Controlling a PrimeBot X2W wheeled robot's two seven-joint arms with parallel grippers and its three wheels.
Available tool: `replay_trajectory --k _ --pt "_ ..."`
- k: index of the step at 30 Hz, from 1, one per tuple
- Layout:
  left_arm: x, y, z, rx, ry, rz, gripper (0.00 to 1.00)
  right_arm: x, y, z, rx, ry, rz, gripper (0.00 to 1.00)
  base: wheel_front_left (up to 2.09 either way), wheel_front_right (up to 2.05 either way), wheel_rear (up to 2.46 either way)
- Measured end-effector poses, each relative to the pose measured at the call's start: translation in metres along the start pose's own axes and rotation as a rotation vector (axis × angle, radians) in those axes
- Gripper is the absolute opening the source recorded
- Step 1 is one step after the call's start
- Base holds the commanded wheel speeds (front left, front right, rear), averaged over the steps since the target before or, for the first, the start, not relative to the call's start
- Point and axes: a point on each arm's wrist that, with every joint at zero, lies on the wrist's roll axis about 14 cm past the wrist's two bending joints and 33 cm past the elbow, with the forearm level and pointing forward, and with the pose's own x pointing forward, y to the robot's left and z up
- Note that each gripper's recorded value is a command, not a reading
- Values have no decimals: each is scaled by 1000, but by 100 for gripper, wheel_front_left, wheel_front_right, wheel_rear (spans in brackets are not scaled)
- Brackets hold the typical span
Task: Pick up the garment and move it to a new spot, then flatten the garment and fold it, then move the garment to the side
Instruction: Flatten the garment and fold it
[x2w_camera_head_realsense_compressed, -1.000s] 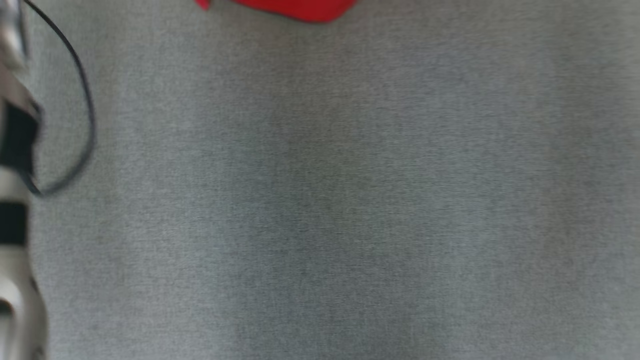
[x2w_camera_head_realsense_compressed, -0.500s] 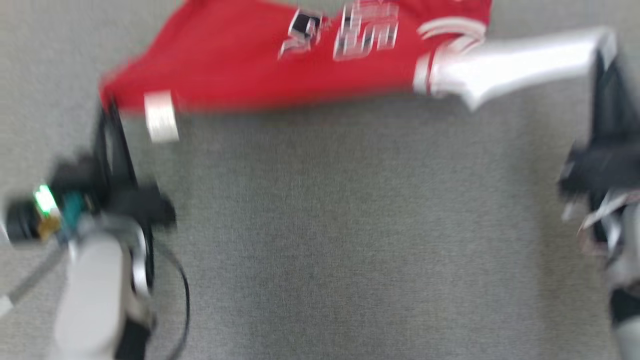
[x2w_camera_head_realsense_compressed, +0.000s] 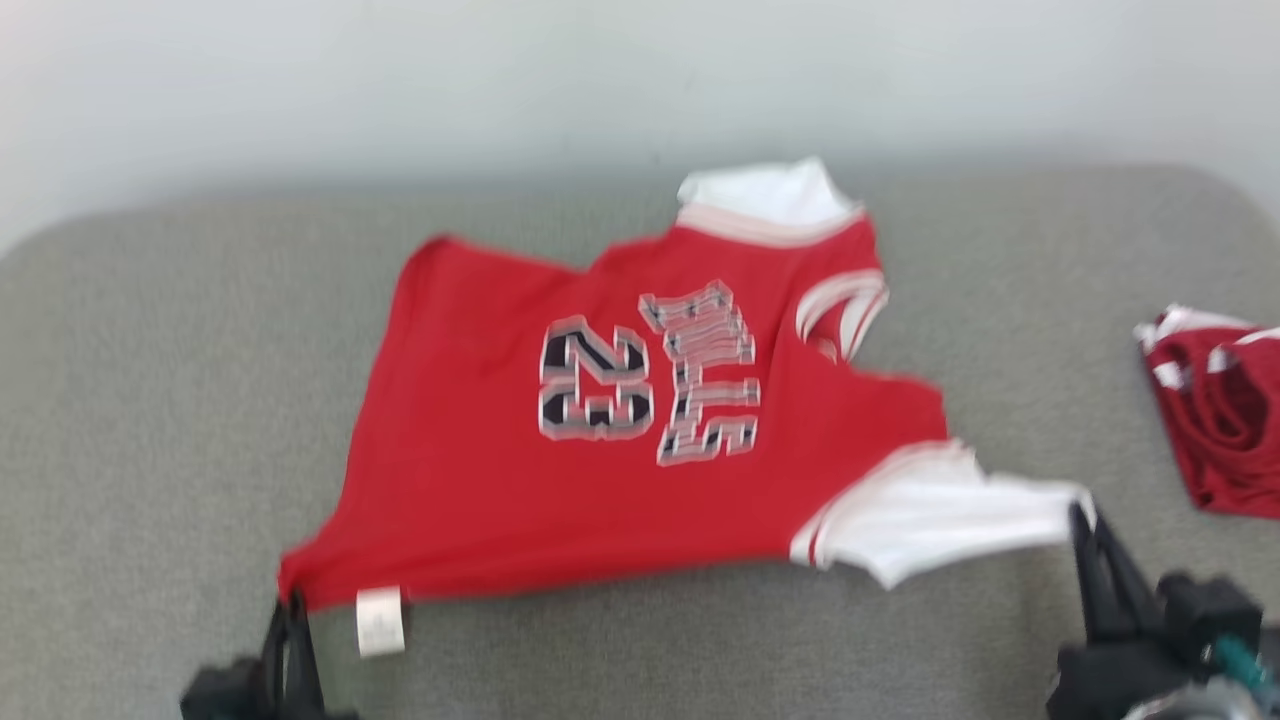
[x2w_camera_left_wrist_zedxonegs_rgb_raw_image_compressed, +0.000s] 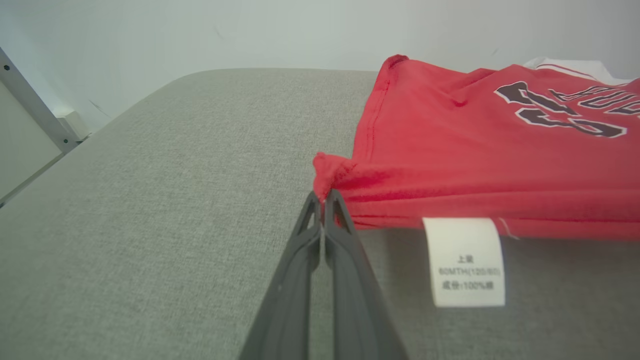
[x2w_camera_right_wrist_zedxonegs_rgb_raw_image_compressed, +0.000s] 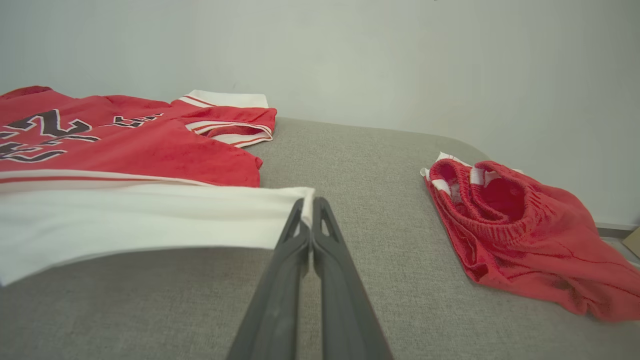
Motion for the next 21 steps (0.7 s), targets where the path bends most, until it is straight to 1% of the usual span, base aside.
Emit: replay_trajectory --k 4,11,17,21 --pt "-24 1 -3 3 0 -8 0 -28 -1 -10 -4 29 -11 0 0 0 0" --pt "-60 3 -22 8 38 -17 0 -63 6 -25 5 66 -7 0 0 0 0" --pt "-84 11 -38 6 74 -3 0 -91 15 -47 -1 123 16 0 0 0 0" --pt "-100 16 -48 9 95 2 0 -100 15 -51 1 132 15 0 0 0 0"
